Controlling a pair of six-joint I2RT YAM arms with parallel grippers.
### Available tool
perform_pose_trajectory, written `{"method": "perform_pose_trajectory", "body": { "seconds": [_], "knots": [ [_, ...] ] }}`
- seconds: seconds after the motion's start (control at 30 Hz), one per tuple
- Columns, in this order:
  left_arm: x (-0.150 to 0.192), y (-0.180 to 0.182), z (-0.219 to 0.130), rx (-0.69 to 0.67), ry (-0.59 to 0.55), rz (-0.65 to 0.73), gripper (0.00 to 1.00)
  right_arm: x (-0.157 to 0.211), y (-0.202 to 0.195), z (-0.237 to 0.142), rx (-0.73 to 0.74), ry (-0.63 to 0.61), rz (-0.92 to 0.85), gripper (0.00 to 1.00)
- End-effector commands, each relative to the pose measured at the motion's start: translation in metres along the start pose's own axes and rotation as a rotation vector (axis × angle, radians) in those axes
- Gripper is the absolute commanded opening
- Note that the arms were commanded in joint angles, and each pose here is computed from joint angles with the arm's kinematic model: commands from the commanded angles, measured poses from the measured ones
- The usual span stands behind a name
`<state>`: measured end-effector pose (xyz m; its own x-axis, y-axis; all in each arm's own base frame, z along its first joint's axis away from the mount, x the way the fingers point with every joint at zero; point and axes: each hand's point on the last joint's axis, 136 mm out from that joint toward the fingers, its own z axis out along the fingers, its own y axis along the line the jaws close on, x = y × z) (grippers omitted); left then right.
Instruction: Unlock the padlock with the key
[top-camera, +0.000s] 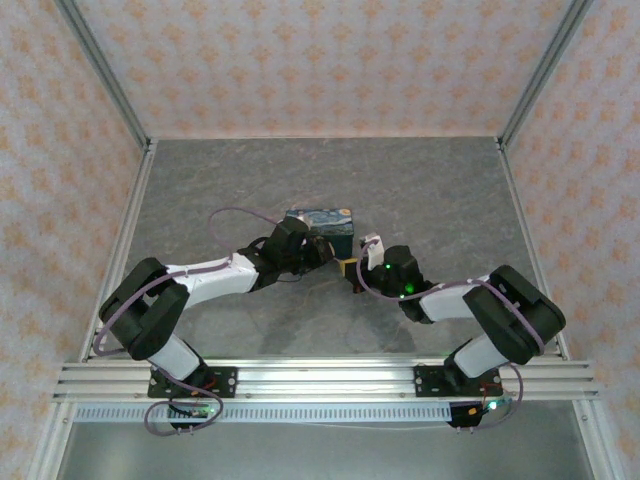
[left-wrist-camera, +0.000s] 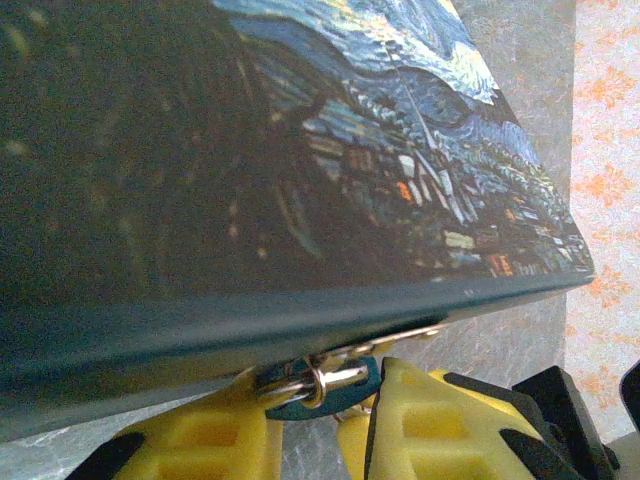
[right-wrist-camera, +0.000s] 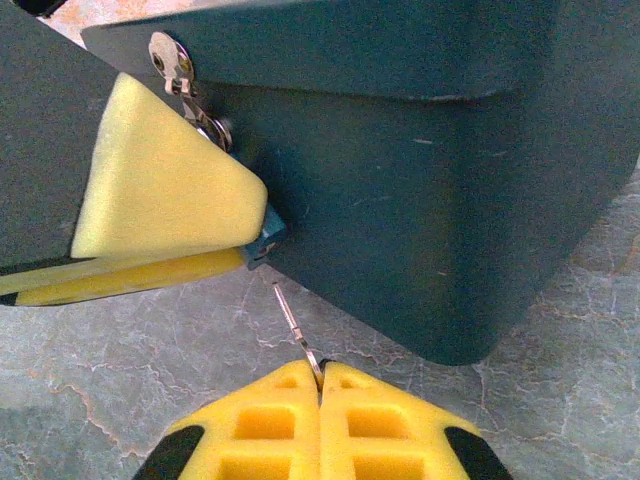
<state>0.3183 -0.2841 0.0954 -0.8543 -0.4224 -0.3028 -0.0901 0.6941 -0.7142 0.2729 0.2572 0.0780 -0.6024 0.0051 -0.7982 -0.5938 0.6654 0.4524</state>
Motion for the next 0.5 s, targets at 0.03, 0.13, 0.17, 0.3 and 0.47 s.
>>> {"method": "perform_pose_trajectory", "body": {
  "seconds": [0.03,0.13,0.17,0.3,0.47],
  "knots": [
    [-0.0107,-0.0216,-0.0097,0.059,-0.023,0.003,0.24,-0.0227,0.0090,0.0016,-0.040,-0.069,-0.028,0.00],
    [-0.0103,-0.0209,-0.0096,0.058,-0.022,0.003,0.24,-0.0244,0.0104,0.0031,-0.047,-0.069,-0.029,0.00],
    [-0.0105,-0.0217,-0.0098,0.061,-0.023,0.003,0.24,-0.0244,0.0102,0.0036,-0.046,-0.068,-0.028,0.00],
    [-0.0103,-0.0211,-0.0098,0.060,-0.023,0.003,0.24,-0.0264,0.0117,0.0048,-0.055,-0.074,-0.027,0.00],
    [-0.0099,-0.0210,-0.0102,0.061,-0.023,0.002,0.24,-0.0285,0.0120,0.0064,-0.057,-0.078,-0.027,0.00]
  ]
}}
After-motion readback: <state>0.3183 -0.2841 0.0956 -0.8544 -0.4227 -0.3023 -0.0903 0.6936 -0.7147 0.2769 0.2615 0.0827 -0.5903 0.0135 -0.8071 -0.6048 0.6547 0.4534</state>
